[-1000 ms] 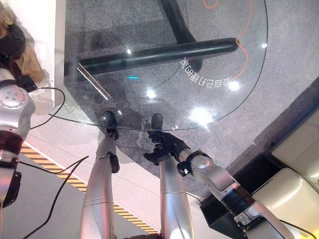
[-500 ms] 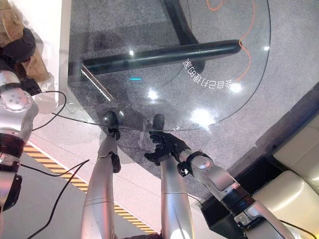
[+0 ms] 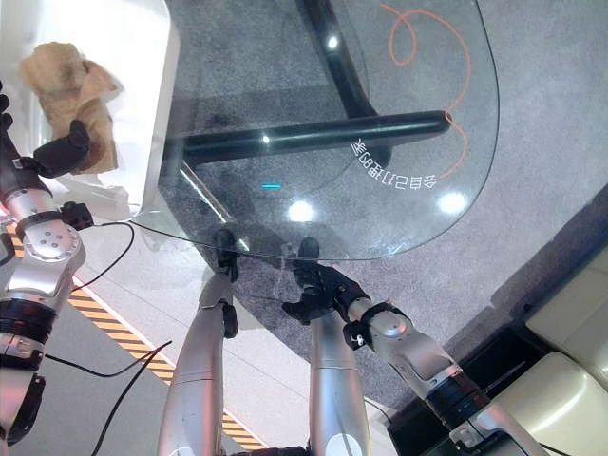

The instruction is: Wipe the table with a cloth and put it in the basket.

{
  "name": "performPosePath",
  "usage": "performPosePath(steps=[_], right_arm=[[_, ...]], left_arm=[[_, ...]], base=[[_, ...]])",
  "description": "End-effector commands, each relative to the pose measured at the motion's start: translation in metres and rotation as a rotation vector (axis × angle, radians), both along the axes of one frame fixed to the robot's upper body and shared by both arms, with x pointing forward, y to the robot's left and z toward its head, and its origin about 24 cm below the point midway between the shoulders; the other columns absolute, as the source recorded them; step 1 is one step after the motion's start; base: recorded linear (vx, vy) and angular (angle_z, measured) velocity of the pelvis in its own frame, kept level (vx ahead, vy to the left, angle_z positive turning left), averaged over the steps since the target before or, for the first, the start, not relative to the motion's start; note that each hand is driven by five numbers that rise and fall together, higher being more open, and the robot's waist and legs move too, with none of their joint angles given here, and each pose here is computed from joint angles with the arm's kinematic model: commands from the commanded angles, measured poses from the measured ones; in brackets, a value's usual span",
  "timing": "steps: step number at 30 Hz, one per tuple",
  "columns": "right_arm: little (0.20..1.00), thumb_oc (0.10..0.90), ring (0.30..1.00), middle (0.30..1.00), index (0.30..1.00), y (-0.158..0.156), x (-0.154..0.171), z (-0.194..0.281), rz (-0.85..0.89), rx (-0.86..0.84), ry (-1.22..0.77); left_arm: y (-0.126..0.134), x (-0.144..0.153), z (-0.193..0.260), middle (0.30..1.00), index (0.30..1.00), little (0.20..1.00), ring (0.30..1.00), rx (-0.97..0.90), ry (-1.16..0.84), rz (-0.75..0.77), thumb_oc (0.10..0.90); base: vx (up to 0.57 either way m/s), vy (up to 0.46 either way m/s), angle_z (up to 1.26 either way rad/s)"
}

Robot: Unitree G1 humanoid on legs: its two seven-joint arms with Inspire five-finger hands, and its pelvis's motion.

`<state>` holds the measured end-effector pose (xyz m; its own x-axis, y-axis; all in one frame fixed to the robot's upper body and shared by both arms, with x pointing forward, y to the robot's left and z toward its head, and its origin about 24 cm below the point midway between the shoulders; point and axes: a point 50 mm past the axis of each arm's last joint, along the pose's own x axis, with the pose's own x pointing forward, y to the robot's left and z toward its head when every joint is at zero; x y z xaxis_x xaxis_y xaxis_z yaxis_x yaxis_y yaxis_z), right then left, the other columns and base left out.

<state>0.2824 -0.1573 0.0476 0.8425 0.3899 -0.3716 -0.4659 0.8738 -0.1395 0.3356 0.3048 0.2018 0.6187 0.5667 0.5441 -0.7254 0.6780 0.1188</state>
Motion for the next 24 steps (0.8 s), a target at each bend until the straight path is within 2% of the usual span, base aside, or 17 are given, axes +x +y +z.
performPosePath(steps=[1,8,15,18,21,22,24], right_arm=[[0.900,0.800,0.900,0.900,0.900,0.016,-0.019,0.000,0.079,0.085,-0.036],[0.900,0.800,0.900,0.900,0.900,0.016,-0.025,-0.013,0.070,0.107,-0.016],[0.900,0.800,0.900,0.900,0.900,0.012,-0.029,-0.032,0.055,0.119,0.029],[0.900,0.800,0.900,0.900,0.900,0.009,-0.032,-0.042,0.039,0.125,0.049],[0.900,0.800,0.900,0.900,0.900,-0.001,-0.038,-0.062,-0.009,0.135,0.088],[0.900,0.800,0.900,0.900,0.900,-0.001,-0.038,-0.063,-0.013,0.136,0.087],[0.900,0.800,0.900,0.900,0.900,-0.003,-0.041,-0.073,-0.040,0.140,0.110]], left_arm=[[0.015,-0.018,0.030,0.900,0.900,0.900,0.900,0.017,-0.209,0.083,0.800],[0.011,-0.027,0.013,0.900,0.900,0.900,0.900,-0.009,-0.213,0.046,0.800],[-0.001,-0.028,-0.024,0.900,0.900,0.900,0.900,-0.068,-0.079,-0.119,0.800],[-0.010,-0.031,-0.050,0.900,0.900,0.900,0.900,-0.126,0.015,-0.202,0.800],[-0.028,-0.045,-0.117,0.900,0.900,0.900,0.900,-0.300,0.235,-0.284,0.800],[-0.029,-0.045,-0.121,0.900,0.900,0.900,0.900,-0.315,0.248,-0.290,0.800],[-0.037,-0.058,-0.161,0.900,0.900,0.900,0.900,-0.407,0.381,-0.305,0.800]], base=[[-0.05,-0.082,0.04],[-0.05,-0.099,0.06],[-0.07,-0.129,0.06],[-0.07,-0.135,-0.01],[-0.07,-0.157,0.02],[-0.05,-0.133,-0.01],[-0.01,-0.116,0.01]])
